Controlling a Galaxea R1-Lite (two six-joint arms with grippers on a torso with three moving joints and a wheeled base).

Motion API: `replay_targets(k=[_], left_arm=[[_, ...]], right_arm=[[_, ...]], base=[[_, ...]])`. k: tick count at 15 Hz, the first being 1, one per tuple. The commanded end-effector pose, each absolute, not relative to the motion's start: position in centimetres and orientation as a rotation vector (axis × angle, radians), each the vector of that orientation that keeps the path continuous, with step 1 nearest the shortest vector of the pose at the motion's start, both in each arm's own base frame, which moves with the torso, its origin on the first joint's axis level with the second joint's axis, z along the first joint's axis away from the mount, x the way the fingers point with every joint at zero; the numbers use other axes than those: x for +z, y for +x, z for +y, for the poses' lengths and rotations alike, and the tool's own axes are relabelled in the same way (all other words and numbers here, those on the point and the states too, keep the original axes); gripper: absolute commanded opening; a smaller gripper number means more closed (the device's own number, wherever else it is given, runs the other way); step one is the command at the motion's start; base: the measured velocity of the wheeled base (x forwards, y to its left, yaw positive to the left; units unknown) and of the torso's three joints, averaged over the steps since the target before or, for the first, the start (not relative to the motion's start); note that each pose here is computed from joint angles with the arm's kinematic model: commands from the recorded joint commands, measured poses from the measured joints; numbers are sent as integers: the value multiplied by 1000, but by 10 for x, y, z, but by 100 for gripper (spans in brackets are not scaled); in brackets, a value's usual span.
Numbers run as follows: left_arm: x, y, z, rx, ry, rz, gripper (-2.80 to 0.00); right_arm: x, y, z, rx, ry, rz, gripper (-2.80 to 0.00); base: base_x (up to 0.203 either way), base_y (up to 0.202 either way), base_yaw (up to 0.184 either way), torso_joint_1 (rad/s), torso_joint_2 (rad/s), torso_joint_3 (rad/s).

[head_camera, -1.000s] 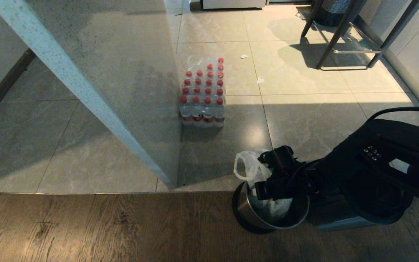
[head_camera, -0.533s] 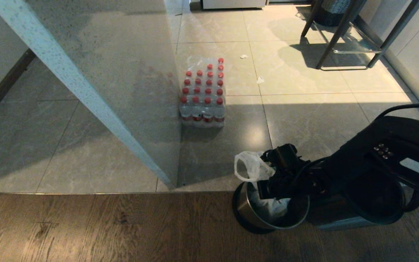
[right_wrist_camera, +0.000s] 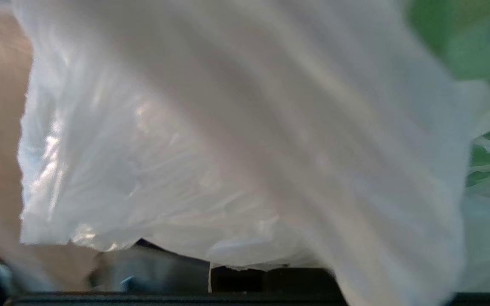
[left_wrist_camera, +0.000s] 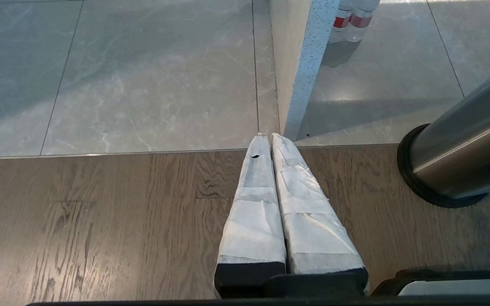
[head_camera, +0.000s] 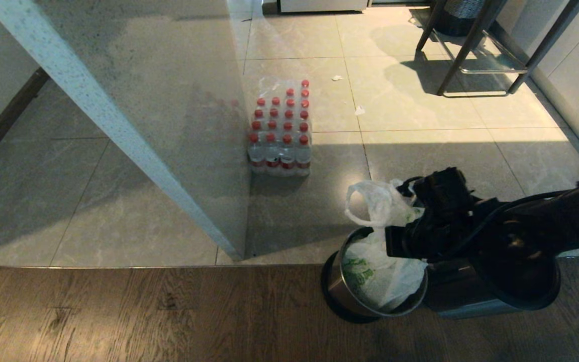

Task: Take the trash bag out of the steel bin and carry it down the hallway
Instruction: Pick up the trash bag, then put the trash bag at the door

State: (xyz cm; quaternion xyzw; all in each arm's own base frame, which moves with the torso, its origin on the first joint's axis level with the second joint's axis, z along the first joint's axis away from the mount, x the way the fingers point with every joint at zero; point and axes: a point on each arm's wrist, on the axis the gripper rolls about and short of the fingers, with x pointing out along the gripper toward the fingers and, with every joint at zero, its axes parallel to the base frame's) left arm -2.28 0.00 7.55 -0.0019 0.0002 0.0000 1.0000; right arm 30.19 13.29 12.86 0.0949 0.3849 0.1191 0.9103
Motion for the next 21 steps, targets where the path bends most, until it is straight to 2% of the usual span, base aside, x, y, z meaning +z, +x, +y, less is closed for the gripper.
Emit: replay_targets(k=[1,5,8,14,21], left_arm=[[76,-23,0,0,-5,2,-280],[76,-23,0,0,-5,2,-280],[76,-23,0,0,-5,2,-280],[76,-23,0,0,-5,2,-280],[76,-23,0,0,-5,2,-280]], right_arm=[[201,251,109,248,269,638,-280],[258,174,71,98,291,544,-280],[274,118,44,-5,330,516,-280],[255,56,1,-310,406,425,-280],[208,-7,-8,-413,455,219,-280]], base=[[0,0,0,0,0,0],[0,0,0,0,0,0],[0,0,0,0,0,0],[0,0,0,0,0,0],[0,0,0,0,0,0]])
